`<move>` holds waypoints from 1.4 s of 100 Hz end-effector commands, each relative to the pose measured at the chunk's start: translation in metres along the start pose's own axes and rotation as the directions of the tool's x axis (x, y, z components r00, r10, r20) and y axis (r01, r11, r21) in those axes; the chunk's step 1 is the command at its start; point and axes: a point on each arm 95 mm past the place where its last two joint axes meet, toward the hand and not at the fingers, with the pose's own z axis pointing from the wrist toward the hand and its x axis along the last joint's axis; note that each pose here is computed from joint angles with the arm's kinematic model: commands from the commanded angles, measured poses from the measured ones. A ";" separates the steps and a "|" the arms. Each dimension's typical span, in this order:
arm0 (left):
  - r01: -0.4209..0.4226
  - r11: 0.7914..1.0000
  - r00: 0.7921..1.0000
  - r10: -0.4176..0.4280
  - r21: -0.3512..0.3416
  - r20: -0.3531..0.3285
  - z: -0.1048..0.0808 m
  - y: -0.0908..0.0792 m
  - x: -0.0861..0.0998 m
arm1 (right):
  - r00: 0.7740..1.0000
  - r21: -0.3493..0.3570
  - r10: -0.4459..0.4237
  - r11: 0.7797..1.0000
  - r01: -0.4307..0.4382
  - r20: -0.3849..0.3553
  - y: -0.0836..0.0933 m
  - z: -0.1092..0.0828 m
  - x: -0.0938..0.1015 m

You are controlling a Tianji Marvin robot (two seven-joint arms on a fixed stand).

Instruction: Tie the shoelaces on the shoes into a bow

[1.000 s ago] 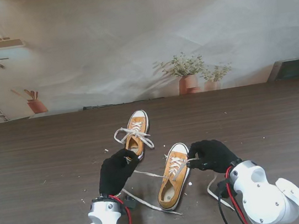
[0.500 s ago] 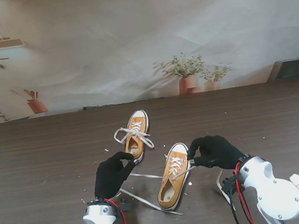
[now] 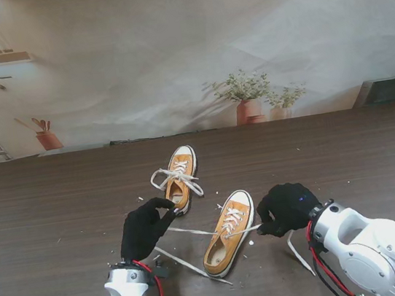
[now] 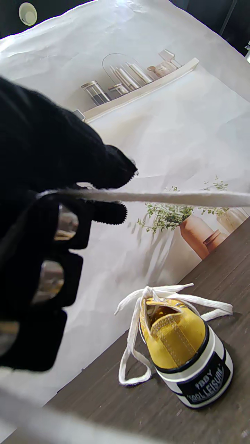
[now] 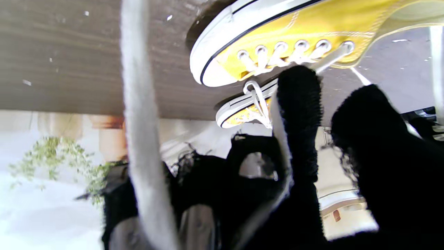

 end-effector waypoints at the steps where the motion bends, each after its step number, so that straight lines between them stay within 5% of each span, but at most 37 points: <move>1: 0.009 1.000 1.000 -0.009 -0.016 -0.007 0.000 -0.001 0.004 | 1.000 0.016 -0.012 1.000 0.012 0.001 -0.003 0.002 0.000; 26: 0.002 0.999 1.000 -0.003 -0.038 -0.022 -0.001 -0.007 0.005 | 0.959 -0.014 -0.269 0.962 0.271 0.094 -0.013 0.006 0.000; 39: 0.008 0.998 0.999 -0.010 -0.059 -0.031 0.000 -0.007 0.008 | 0.899 -0.004 -0.408 0.910 0.414 0.159 -0.016 0.003 0.002; 50: 0.020 0.997 0.999 -0.023 -0.079 -0.037 -0.001 -0.004 0.012 | 0.879 -0.006 -0.438 0.895 0.447 0.190 -0.018 0.002 0.003; 81: 0.076 0.983 0.996 -0.081 -0.169 -0.023 0.002 0.015 0.020 | 0.929 -0.103 -0.306 0.938 0.332 0.206 -0.034 0.000 0.008; 122: 0.108 0.972 0.994 -0.111 -0.211 -0.001 0.006 0.033 0.024 | 0.969 -0.253 -0.108 0.953 0.164 0.224 -0.061 -0.004 0.011; 140: 0.048 0.989 0.998 -0.052 -0.139 -0.024 0.004 0.024 0.024 | 0.972 -0.293 -0.061 0.948 0.128 0.226 -0.058 -0.010 0.006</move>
